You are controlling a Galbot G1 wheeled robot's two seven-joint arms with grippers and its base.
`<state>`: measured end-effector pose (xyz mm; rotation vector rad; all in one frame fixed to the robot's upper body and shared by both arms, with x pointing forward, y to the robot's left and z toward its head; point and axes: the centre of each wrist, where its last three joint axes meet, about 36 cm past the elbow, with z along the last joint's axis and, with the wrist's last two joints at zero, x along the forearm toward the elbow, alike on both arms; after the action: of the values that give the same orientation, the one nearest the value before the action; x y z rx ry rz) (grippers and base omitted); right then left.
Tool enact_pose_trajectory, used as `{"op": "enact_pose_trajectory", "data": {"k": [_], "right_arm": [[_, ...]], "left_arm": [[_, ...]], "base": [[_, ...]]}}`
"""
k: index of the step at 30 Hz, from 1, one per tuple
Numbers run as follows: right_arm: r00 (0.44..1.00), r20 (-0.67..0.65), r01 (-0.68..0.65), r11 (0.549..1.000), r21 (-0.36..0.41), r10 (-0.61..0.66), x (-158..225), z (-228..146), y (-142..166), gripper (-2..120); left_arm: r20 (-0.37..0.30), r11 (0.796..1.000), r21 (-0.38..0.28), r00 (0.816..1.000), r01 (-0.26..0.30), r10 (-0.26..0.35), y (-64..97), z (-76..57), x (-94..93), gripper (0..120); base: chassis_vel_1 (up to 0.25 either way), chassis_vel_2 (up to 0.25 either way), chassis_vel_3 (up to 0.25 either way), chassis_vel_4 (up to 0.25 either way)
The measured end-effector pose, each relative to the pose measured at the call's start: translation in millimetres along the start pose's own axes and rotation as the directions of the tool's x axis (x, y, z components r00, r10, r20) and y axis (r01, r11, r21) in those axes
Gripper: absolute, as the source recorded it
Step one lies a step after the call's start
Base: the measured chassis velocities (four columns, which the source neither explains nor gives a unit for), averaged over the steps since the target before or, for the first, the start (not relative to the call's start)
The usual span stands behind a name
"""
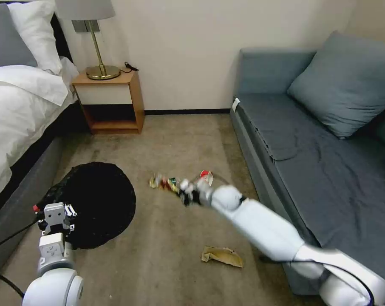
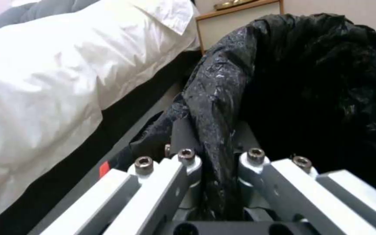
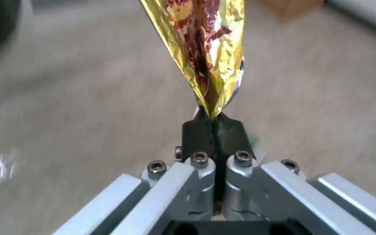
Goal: Pick up the trash bin, then pick up the garbage on the floor and place it into the trash bin.
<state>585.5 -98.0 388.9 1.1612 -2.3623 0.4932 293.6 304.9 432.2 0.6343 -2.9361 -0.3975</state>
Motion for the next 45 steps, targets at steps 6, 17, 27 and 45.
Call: {"op": "enact_pose_trajectory", "data": {"k": [6,17,27,45], "right_arm": [[0.976,0.219,0.011,1.000,0.025,-0.016,53,-109,-18,0],[0.886,0.387,0.266,0.964,0.022,-0.254,92,-159,53,0],[0.790,0.423,0.497,0.867,-0.020,-0.443,62,-167,98,0],[0.863,0.302,0.452,0.885,-0.108,-0.404,-24,-99,114,0]], "left_arm": [[0.005,1.000,0.009,1.000,-0.005,0.005,-5.9,-2.7,7.3,4],[0.004,0.999,0.050,1.000,-0.003,0.003,-15.9,-2.0,13.1,4],[0.012,0.998,0.055,1.000,-0.009,0.008,-16.4,-0.9,10.9,4],[0.032,0.997,0.071,0.999,-0.017,0.015,-16.2,-3.6,8.2,4]], "base": [[0.000,0.000,0.000,0.000],[0.000,0.000,0.000,0.000],[0.000,0.000,0.000,0.000],[0.000,0.000,0.000,0.000]]}}
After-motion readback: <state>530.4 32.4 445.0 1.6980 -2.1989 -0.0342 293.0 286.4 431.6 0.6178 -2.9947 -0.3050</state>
